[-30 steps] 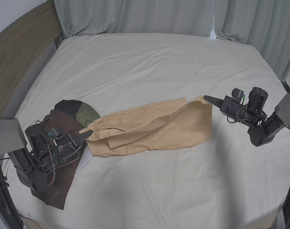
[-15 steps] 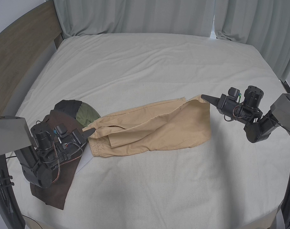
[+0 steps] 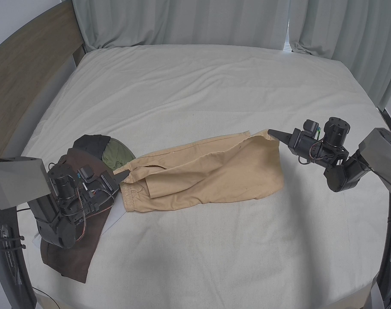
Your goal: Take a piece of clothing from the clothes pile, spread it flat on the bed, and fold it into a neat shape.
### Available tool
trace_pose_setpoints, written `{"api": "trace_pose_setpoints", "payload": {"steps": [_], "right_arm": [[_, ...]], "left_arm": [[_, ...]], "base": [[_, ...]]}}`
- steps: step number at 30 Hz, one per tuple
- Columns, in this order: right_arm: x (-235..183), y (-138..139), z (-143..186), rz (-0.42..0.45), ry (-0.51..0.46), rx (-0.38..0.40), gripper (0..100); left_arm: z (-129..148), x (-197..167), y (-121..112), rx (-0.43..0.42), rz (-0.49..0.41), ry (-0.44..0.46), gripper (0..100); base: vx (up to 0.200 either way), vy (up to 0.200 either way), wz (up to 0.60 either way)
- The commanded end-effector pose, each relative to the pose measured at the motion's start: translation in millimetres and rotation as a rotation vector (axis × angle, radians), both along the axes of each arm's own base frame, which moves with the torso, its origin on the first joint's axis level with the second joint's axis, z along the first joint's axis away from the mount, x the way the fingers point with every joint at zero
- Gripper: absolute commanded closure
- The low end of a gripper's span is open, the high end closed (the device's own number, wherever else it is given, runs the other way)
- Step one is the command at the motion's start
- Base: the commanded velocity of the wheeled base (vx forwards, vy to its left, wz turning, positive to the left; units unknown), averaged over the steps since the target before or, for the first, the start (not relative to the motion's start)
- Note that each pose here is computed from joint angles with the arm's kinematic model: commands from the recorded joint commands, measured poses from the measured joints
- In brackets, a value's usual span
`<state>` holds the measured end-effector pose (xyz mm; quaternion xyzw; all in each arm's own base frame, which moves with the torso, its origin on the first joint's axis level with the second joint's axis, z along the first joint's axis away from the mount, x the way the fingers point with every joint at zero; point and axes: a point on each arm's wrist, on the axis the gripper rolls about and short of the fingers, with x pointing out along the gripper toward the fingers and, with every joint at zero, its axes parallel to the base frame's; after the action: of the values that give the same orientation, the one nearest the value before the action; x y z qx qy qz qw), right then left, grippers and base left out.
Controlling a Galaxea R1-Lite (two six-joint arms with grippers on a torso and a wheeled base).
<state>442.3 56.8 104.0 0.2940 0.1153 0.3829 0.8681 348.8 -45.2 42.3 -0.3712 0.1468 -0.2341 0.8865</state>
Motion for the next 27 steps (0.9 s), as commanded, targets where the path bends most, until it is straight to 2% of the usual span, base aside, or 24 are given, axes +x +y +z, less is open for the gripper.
{"api": "trace_pose_setpoints", "payload": {"steps": [1,14,25,26,27], "right_arm": [[7.3,1.1,-7.1,0.0,0.007,0.0,100],[20.3,2.3,-9.8,0.0,0.001,0.001,100],[29.6,14.9,-15.1,0.025,-0.018,0.003,100],[30.7,15.8,-16.5,0.025,-0.018,0.003,0],[31.9,15.9,-16.8,0.025,-0.021,0.003,0]], "left_arm": [[-8.4,8.2,3.5,0.0,0.012,0.005,100],[-11.6,18.9,7.1,-0.001,0.028,-0.013,100],[-13.8,23.5,8.4,-0.006,0.029,-0.017,100],[-13.9,24.2,9.0,-0.006,0.031,-0.018,100],[-14.5,24.3,9.5,-0.006,0.032,-0.017,100]], "base": [[0.0,0.0,0.0],[0.0,0.0,0.0],[0.0,0.0,0.0],[0.0,0.0,0.0],[0.0,0.0,0.0]]}}
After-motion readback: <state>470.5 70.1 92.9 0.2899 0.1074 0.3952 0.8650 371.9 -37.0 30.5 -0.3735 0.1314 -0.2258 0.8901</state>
